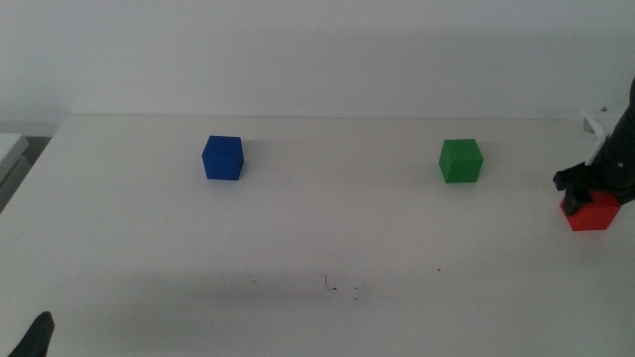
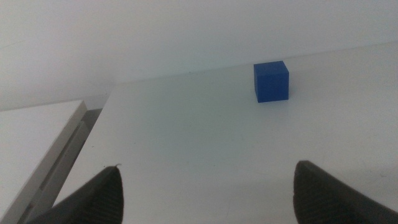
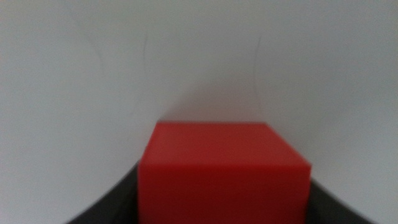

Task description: Stack red cubes first, then green, then blue cubes in a specific spot.

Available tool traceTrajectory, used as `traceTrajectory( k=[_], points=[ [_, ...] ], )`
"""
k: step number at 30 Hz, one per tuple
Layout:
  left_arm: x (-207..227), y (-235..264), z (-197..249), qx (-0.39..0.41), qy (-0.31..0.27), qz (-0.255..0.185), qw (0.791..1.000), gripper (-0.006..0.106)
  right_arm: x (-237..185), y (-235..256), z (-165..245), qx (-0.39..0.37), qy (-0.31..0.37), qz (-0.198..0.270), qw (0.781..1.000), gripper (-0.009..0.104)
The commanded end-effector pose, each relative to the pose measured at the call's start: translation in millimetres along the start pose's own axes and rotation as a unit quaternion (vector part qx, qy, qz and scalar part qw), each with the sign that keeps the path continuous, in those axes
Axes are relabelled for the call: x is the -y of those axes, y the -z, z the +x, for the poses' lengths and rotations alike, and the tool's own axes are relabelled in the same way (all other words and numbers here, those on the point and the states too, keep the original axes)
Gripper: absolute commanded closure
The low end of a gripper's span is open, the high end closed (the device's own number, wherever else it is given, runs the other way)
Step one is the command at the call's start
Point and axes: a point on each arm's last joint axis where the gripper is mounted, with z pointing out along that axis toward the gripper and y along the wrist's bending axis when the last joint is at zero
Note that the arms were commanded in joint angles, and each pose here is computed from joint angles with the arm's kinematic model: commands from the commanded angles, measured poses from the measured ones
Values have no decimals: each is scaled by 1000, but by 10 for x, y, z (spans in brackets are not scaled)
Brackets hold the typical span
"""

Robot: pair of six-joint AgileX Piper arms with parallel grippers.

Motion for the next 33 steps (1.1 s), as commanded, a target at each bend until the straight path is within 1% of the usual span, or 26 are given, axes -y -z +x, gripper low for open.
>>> traceTrajectory(
  k=[1,3,7,11,15,18,21,24,27,30,33],
  points=[
    [-3,2,-14,8,-1,-2,1000,7,38,5,-18,7,2,3,1000,65],
    [-3,2,-14,8,-1,-2,1000,7,-7,71,-22,10,-13,0,1000,97],
    [-3,2,-14,8,-1,-2,1000,7,-307,443,-51,34,-38,4,999,93],
    [-3,2,-14,8,-1,-2,1000,7,-928,808,-14,49,-80,-8,996,93],
    [-3,2,-14,8,-1,-2,1000,7,-1710,928,95,56,-69,-17,996,93],
    [-3,2,-14,8,-1,-2,1000,7,-2331,939,264,60,-43,-32,997,93],
    [-3,2,-14,8,-1,-2,1000,7,-2782,937,447,69,-31,-24,997,93],
    [-3,2,-14,8,-1,-2,1000,7,-3044,940,584,82,-55,-13,995,93],
    [-3,2,-14,8,-1,-2,1000,7,-3183,958,676,70,-85,-35,993,93],
    [-3,2,-14,8,-1,-2,1000,7,-3326,906,751,63,-108,-46,991,93],
    [-3,2,-14,8,-1,-2,1000,7,-3412,847,796,57,-108,-45,991,92]
  ],
)
